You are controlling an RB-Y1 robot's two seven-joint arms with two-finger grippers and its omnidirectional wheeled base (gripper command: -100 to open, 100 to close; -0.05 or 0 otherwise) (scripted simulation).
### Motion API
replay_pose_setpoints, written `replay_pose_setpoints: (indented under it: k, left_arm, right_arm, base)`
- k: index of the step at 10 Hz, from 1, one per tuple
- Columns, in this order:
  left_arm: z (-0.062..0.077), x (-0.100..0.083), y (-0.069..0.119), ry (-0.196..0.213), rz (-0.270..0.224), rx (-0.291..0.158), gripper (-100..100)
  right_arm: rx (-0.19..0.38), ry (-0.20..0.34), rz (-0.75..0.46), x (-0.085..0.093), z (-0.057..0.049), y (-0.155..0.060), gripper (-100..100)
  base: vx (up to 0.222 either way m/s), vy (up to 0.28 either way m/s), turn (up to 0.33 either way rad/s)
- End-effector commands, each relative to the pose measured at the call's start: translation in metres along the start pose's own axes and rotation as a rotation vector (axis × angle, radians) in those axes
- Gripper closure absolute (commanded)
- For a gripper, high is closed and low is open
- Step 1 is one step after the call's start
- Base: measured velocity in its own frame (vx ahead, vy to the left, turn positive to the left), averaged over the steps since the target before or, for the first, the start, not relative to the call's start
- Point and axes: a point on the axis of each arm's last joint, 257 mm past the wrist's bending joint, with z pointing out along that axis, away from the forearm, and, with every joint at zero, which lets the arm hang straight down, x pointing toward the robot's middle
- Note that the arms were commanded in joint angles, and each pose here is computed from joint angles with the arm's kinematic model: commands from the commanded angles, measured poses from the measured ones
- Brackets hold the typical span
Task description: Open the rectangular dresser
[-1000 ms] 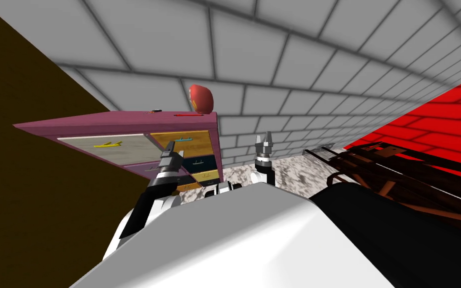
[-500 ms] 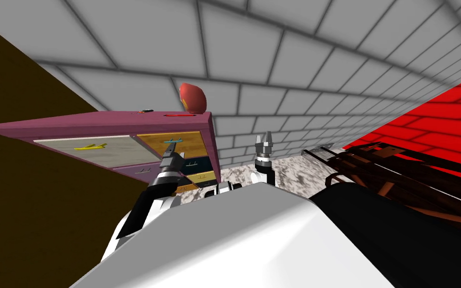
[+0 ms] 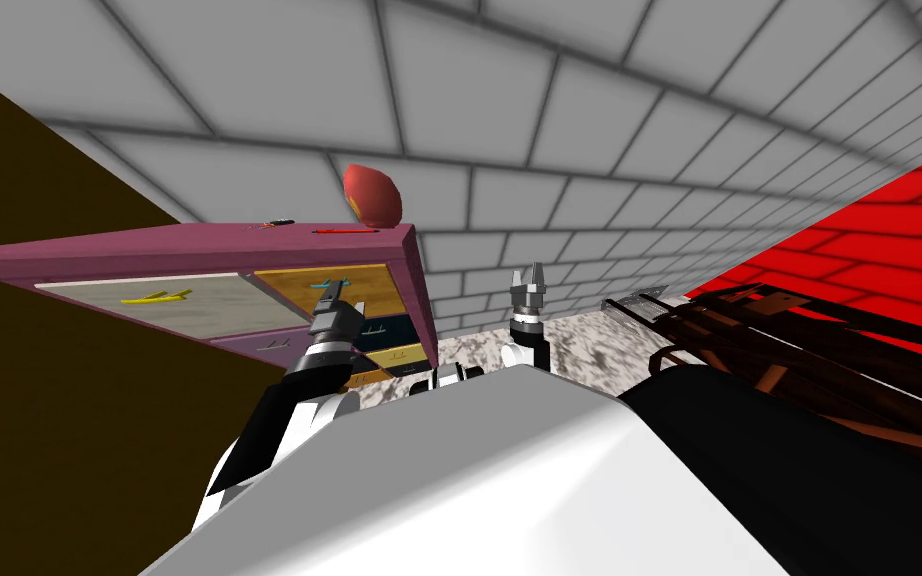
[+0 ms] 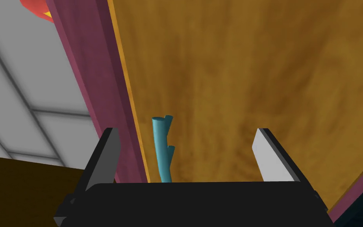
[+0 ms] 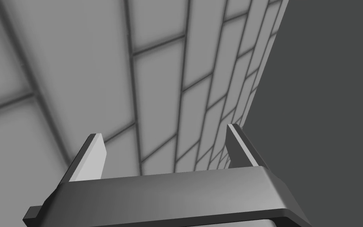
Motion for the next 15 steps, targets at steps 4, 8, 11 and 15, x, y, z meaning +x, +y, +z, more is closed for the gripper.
replay_pose_setpoints:
  k: [4, 8, 11, 15]
  left_arm:
    - [0.000, 0.000, -0.005, 0.000, 0.002, 0.000, 100]
    - [0.002, 0.003, -0.015, 0.006, 0.000, 0.014, 100]
    - [0.003, 0.006, -0.010, 0.014, 0.001, -0.015, 100]
    - [0.004, 0.008, -0.013, 0.019, -0.001, -0.007, 100]
  right_arm:
    - [0.000, 0.000, 0.000, 0.000, 0.000, 0.000, 0]
    - [0.000, 0.000, 0.000, 0.000, 0.000, 0.000, 0]
    - [0.000, 0.000, 0.000, 0.000, 0.000, 0.000, 0]
    - [0.000, 0.000, 0.000, 0.000, 0.000, 0.000, 0]
  base:
    - [0.049, 0.000, 0.002]
    - [-0.101, 0.007, 0.018]
    - [-0.124, 0.002, 0.020]
    - [-0.124, 0.007, 0.019]
